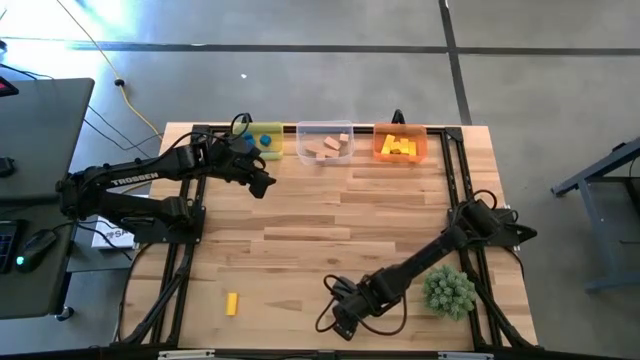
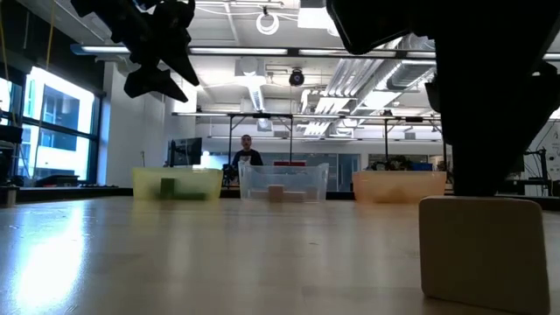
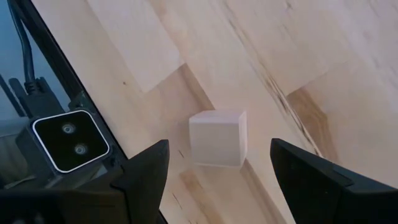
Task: Sort & place blocks by color
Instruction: Put the light brown block into the transparent bin
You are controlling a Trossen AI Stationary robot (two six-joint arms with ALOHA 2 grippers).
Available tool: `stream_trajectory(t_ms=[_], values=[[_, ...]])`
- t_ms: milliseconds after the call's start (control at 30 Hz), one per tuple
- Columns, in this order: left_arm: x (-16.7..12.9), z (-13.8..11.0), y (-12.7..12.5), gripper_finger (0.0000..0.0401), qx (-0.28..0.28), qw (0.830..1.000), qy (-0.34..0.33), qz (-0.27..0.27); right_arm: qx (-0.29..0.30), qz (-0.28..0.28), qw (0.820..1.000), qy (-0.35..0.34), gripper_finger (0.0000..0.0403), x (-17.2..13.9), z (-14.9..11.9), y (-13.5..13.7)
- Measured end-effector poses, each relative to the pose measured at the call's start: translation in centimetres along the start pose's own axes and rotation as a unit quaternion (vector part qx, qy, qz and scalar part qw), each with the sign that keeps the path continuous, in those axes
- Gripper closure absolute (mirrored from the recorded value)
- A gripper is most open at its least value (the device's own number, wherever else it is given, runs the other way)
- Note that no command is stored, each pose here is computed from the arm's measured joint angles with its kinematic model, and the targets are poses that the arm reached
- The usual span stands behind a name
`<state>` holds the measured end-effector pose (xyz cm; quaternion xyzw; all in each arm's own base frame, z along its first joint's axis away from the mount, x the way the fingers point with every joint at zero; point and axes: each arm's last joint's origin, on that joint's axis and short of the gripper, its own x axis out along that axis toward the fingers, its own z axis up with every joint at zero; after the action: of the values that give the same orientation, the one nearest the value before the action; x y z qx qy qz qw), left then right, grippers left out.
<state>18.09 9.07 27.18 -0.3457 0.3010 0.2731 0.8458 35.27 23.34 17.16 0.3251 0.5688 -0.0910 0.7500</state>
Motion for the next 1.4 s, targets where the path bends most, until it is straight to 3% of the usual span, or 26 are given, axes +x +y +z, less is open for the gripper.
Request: stream_trajectory(t_ms=[367, 700, 867, 1133, 1400], values=[[0.0, 0.0, 0.0, 0.0204, -0.009, 1.000, 0.000, 0.000, -0.022, -0.001, 1.000, -0.001, 0.0135, 1.6, -0.5, 0.1], [0.0, 0.0, 0.0, 0.0204, -0.014, 1.000, 0.000, 0.000, -0.002, -0.024, 1.000, -0.010, 0.0138, 2.9, -0.9, -0.2], [0.0, 0.0, 0.0, 0.0204, -0.014, 1.000, 0.000, 0.000, 0.002, -0.035, 0.999, -0.017, 0.0177, 2.9, -1.0, -0.3], [0.0, 0.0, 0.0, 0.0204, -0.014, 1.000, 0.000, 0.000, -0.003, -0.043, 0.999, -0.019, 0.0292, 2.9, -0.8, -0.5], [0.0, 0.0, 0.0, 0.0204, -0.013, 1.000, 0.000, 0.000, -0.022, -0.041, 0.999, -0.012, 0.0295, 2.8, 0.4, -1.0]])
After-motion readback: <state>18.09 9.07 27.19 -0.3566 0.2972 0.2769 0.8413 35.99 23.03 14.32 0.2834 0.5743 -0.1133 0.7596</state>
